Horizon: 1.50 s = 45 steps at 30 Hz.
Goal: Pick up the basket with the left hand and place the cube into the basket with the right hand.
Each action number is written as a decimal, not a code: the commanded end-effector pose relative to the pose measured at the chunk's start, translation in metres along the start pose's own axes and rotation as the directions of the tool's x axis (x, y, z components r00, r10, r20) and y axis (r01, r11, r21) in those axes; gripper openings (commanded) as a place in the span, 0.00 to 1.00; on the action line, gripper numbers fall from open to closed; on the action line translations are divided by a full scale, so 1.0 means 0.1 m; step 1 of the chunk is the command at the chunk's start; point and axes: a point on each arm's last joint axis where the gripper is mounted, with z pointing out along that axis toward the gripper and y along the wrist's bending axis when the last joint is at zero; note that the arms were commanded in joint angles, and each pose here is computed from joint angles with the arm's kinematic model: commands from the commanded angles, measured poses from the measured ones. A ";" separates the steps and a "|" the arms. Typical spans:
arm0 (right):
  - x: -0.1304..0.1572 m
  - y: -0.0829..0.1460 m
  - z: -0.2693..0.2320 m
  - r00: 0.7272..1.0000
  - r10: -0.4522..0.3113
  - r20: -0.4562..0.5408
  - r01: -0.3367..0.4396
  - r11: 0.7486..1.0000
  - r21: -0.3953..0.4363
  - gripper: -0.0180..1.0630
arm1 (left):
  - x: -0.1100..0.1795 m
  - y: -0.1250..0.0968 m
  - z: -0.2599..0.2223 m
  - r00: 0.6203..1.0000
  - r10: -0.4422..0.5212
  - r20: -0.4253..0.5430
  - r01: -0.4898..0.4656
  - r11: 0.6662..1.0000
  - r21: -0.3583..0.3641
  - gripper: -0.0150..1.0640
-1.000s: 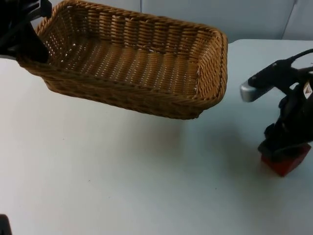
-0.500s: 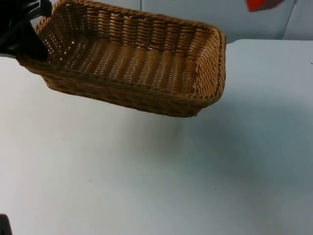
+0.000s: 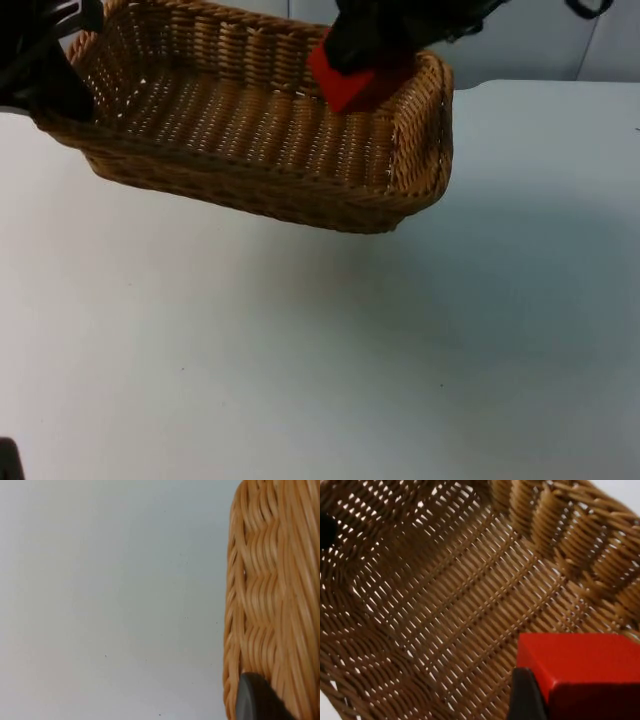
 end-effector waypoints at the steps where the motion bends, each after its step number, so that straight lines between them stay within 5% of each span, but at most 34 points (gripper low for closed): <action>1: -0.14 0.08 0.11 0.999 -0.032 -0.003 0.032 0.999 -0.035 0.19 | -0.03 -0.03 -0.05 0.999 -0.030 0.034 0.030 0.999 0.014 0.01; 2: -0.14 0.08 0.11 0.999 -0.032 -0.003 0.032 0.999 -0.035 0.19 | -0.03 -0.03 -0.05 0.999 -0.030 0.034 0.030 0.999 0.014 0.01; 6: -0.24 0.08 0.19 0.999 -0.043 -0.023 0.042 0.997 -0.059 0.58 | -0.03 -0.03 -0.05 0.999 -0.030 0.034 0.030 0.999 0.014 0.01; 7: -0.24 0.08 0.19 0.999 -0.043 -0.023 0.042 0.997 -0.059 0.58 | -0.03 -0.03 -0.05 0.999 -0.030 0.034 0.030 0.999 0.014 0.01; 11: -0.34 0.07 0.13 0.999 -0.052 0.011 0.052 0.997 -0.053 0.95 | -0.03 -0.03 -0.05 0.999 -0.030 0.034 0.030 0.999 0.014 0.01; 14: -0.42 0.08 0.04 0.997 -0.068 0.024 0.070 0.996 -0.052 0.97 | -0.04 -0.03 -0.05 0.999 -0.030 0.035 0.030 0.999 0.013 0.01; 17: -0.52 0.10 -0.11 0.994 -0.100 0.045 0.102 0.994 -0.032 0.88 | -0.04 -0.03 -0.05 0.999 -0.030 0.035 0.030 0.999 0.013 0.01; 18: -0.58 0.09 -0.21 0.992 -0.112 0.063 0.113 0.994 -0.001 0.75 | -0.04 -0.03 -0.05 0.999 -0.030 0.035 0.030 0.999 0.013 0.01; 19: -0.66 0.06 -0.40 0.990 -0.110 0.089 0.103 0.991 0.080 0.51 | -0.04 -0.03 -0.05 0.999 -0.030 0.035 0.030 0.999 0.013 0.01; 21: -0.67 0.05 -0.44 0.991 -0.094 0.098 0.084 0.991 0.101 0.42 | -0.04 -0.03 -0.05 0.999 -0.030 0.035 0.030 0.999 0.013 0.01; 22: -0.72 -0.01 -0.65 0.987 -0.093 0.128 0.064 0.975 0.212 0.16 | -0.04 -0.03 -0.05 0.999 -0.030 0.035 0.030 0.999 0.013 0.01; 23: -0.74 -0.06 -0.78 0.987 -0.054 0.148 0.010 0.959 0.282 0.02 | -0.04 -0.03 -0.05 0.999 -0.030 0.035 0.030 0.999 0.013 0.01; 26: -0.75 -0.18 -1.03 0.985 -0.022 0.172 -0.047 0.922 0.384 0.01 | -0.04 -0.03 -0.05 0.999 -0.030 0.037 0.030 0.999 0.012 0.01; 29: -0.66 -0.46 -1.48 0.969 0.120 0.215 -0.212 0.850 0.482 0.01 | -0.04 -0.03 -0.05 0.999 -0.030 0.041 0.030 1.000 0.010 0.01; 31: -0.63 -0.50 -1.55 0.966 0.134 0.222 -0.230 0.840 0.492 0.01 | -0.04 -0.03 -0.05 0.999 -0.030 0.041 0.030 1.000 0.010 0.01; 35: -0.27 -0.89 -2.14 0.911 0.251 0.326 -0.399 0.734 0.550 0.01 | -0.04 -0.03 -0.05 0.999 -0.030 0.041 0.030 1.000 0.010 0.01; 36: -0.27 -0.89 -2.14 0.911 0.251 0.326 -0.399 0.734 0.550 0.01 | -0.04 -0.03 -0.05 0.999 -0.030 0.041 0.030 1.000 0.010 0.01; 40: 0.18 -1.17 -2.63 0.835 0.285 0.470 -0.536 0.613 0.580 0.01 | -0.04 -0.03 -0.05 0.999 -0.030 0.041 0.030 1.000 0.010 0.01; 41: 0.18 -1.17 -2.63 0.835 0.285 0.470 -0.536 0.613 0.580 0.01 | -0.04 -0.03 -0.05 0.999 -0.030 0.041 0.030 1.000 0.010 0.01; 44: 0.53 -1.28 -2.82 0.796 0.298 0.526 -0.595 0.539 0.596 0.01 | -0.05 -0.02 -0.05 0.998 -0.030 0.048 0.030 1.000 0.006 0.01; 45: 0.53 -1.28 -2.82 0.796 0.298 0.526 -0.595 0.539 0.596 0.01 | -0.05 -0.02 -0.05 0.998 -0.030 0.048 0.030 1.000 0.006 0.01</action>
